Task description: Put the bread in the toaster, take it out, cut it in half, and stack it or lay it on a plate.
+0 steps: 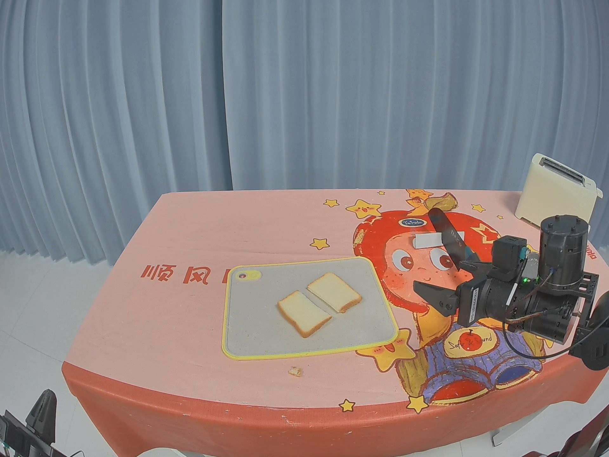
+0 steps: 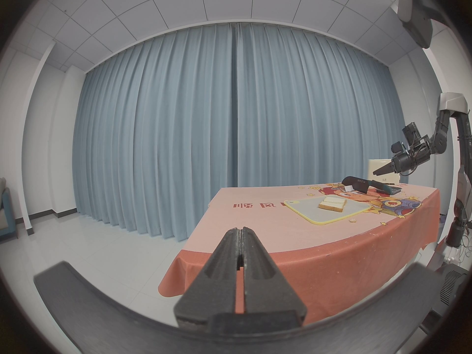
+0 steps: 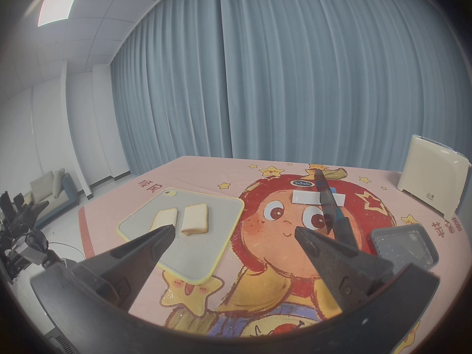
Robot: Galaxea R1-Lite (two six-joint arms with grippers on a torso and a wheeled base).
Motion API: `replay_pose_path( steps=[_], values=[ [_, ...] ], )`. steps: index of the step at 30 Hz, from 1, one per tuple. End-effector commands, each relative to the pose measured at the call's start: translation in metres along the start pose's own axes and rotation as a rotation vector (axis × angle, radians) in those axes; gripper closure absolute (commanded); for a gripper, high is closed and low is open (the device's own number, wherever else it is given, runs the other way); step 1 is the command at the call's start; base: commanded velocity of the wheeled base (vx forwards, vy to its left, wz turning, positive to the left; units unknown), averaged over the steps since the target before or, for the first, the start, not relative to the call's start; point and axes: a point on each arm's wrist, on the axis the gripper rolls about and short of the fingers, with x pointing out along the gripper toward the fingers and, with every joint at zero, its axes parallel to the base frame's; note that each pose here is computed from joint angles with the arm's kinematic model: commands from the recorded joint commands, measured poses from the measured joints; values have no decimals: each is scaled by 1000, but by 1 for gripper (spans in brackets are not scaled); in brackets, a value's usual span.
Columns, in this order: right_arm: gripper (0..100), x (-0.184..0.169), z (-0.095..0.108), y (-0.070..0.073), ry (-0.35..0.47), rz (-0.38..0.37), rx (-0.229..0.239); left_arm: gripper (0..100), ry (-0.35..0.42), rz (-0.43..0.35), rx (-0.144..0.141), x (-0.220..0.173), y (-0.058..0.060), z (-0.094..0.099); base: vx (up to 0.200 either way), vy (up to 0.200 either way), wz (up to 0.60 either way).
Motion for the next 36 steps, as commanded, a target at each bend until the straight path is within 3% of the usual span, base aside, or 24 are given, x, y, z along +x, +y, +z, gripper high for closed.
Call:
replay_pose_path(
  steps=[1, 36],
  values=[
    [0, 1, -1, 2, 3, -1, -5, 100, 16, 1, 0, 1, 0, -4, 0, 0, 0],
    [0, 4, 13, 5, -39, -19, -9, 100, 16, 1, 0, 1, 0, -4, 0, 0, 0]
  ],
)
